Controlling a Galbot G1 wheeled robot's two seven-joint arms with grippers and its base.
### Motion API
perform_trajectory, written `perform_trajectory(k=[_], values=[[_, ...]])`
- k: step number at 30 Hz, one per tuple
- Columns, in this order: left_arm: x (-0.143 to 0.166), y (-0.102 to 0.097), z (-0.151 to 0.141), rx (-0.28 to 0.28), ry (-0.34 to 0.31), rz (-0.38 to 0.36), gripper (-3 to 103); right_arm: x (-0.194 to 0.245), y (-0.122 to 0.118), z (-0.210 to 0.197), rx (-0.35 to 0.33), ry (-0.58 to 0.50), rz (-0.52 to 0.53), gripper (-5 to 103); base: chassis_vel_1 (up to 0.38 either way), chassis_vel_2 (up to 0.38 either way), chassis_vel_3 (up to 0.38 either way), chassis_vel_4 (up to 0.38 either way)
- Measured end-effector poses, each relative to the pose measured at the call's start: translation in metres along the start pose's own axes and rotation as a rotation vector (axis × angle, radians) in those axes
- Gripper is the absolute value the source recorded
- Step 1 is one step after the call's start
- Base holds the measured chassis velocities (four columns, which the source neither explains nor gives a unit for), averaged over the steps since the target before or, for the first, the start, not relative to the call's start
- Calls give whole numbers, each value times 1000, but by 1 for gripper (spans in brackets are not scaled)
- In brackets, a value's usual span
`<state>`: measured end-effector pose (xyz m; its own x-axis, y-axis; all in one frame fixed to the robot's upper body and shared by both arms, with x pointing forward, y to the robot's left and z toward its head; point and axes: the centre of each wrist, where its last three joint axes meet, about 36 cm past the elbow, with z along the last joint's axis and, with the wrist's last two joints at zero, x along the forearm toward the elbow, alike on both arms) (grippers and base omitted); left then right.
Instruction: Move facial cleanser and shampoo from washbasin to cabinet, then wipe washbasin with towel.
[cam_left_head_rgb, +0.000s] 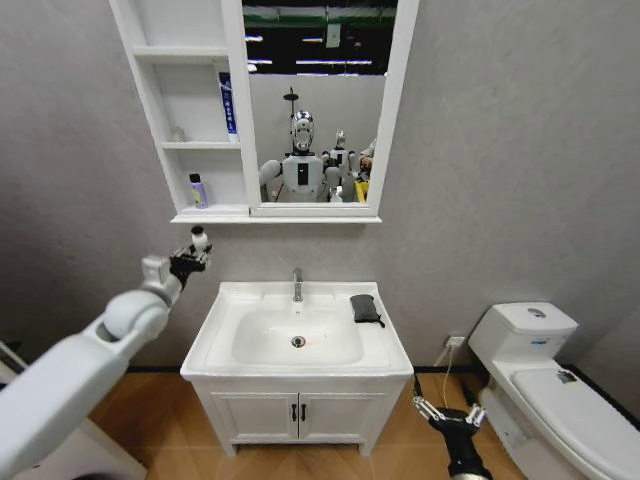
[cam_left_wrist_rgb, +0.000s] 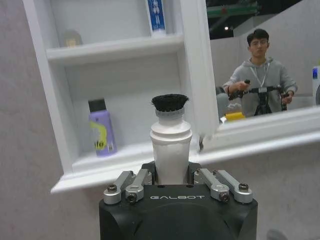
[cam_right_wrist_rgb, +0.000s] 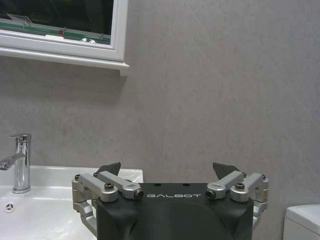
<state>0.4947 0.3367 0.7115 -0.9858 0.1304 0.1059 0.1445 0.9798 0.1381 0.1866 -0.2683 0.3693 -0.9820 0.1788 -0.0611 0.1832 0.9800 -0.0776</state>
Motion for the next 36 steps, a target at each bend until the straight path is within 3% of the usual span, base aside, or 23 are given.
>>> perform_trajectory(k=[2,3,6,9,15,29,36], values=[[-16,10,-42,51,40,19,30,-3,0,-1,-3,-6,5,100,0,0,0,0],[-16,10,-42,51,40,19,30,-3,0,-1,-3,-6,5,100,0,0,0,0],[-43,32,-87,80,58,-1,30,-4,0,-1,-6,-10,10,100,0,0,0,0],[-61,35,-101,94,90,1,30,-4,0,-1,-6,-14,17,100,0,0,0,0],[-95,28,-104,92,148,11,30,-4,-1,1,-7,-20,24,100,0,0,0,0],[-175,4,-138,116,181,-8,30,-9,-2,10,-21,-24,52,100,0,0,0,0],[-210,-11,-133,153,206,-35,30,-6,-5,16,-22,-19,60,100,0,0,0,0]])
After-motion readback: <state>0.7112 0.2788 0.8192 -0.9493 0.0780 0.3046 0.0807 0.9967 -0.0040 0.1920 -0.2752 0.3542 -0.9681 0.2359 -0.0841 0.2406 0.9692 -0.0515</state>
